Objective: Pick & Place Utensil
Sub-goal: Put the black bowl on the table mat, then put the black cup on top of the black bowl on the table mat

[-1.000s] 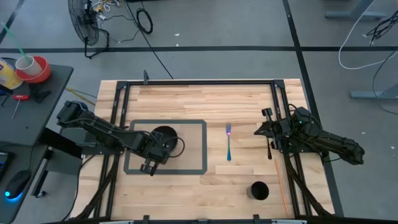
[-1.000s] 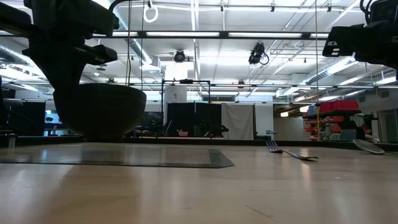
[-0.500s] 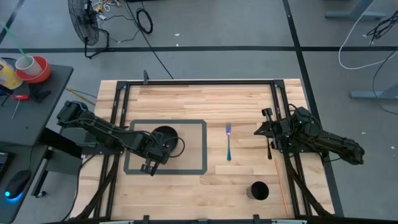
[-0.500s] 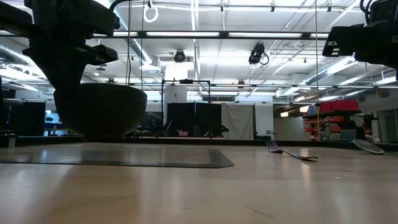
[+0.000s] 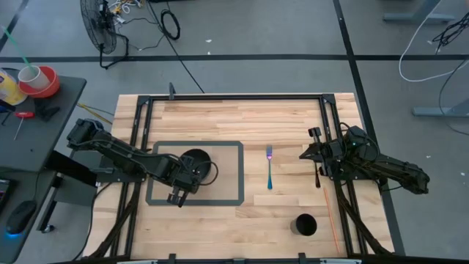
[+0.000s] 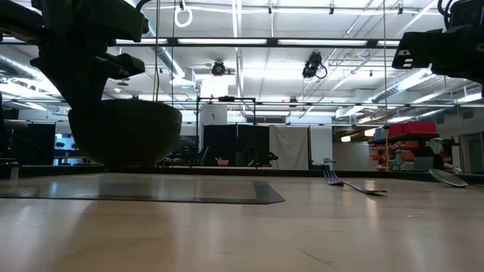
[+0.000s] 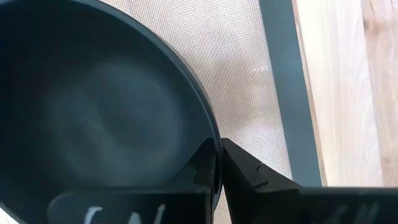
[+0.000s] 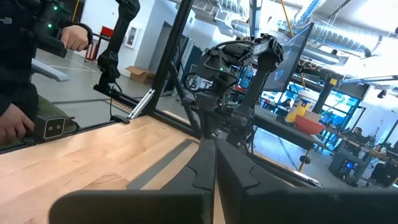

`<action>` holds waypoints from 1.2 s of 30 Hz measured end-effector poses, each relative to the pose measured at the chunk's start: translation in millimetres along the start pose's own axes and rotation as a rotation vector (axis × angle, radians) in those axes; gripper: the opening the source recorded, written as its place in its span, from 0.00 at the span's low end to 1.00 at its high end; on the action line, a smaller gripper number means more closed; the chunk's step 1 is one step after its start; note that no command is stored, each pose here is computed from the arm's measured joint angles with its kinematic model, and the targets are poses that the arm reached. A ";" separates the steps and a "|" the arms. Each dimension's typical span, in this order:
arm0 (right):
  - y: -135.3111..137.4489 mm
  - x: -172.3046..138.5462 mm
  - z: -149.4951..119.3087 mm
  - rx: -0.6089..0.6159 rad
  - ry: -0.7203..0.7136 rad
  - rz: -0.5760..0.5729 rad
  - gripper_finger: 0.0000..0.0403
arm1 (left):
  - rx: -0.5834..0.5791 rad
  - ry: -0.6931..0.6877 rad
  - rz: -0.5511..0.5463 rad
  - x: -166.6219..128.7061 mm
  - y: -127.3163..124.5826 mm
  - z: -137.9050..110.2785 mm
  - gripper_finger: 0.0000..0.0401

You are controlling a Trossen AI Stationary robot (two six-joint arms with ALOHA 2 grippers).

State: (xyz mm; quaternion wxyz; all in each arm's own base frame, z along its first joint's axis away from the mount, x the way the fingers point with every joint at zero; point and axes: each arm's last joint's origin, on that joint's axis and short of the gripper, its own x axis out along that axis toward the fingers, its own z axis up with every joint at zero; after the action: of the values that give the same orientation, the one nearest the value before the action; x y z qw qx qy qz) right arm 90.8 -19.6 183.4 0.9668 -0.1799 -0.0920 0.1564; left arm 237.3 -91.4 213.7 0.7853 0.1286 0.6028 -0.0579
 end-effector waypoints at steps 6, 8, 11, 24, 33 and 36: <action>0.0 0.0 0.0 0.000 0.000 0.000 0.04 | 0.022 0.058 -0.005 14.1 -5.2 2.1 0.03; 0.0 0.0 0.0 0.000 0.000 0.000 0.04 | 0.036 0.075 0.000 17.6 -8.1 2.0 0.03; 0.0 0.0 0.0 0.000 0.000 0.000 0.04 | 0.048 0.078 0.003 18.6 -10.9 2.0 0.05; 0.0 0.0 0.0 0.000 0.000 0.000 0.04 | 0.037 0.095 0.005 18.1 -11.8 0.1 0.13; 0.0 0.0 0.0 0.000 0.000 0.000 0.04 | 0.029 0.060 -0.001 7.8 -12.5 -1.9 0.36; 0.0 0.0 0.0 0.000 0.000 0.000 0.04 | 0.024 0.031 -0.005 -2.5 -10.6 -5.0 0.43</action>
State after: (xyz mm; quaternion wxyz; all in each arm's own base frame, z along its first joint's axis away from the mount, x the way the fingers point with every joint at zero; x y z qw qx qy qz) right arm 90.9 -19.6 183.4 0.9668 -0.1798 -0.0919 0.1564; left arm 229.4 -100.3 213.6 0.7741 0.1376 0.6146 -0.0649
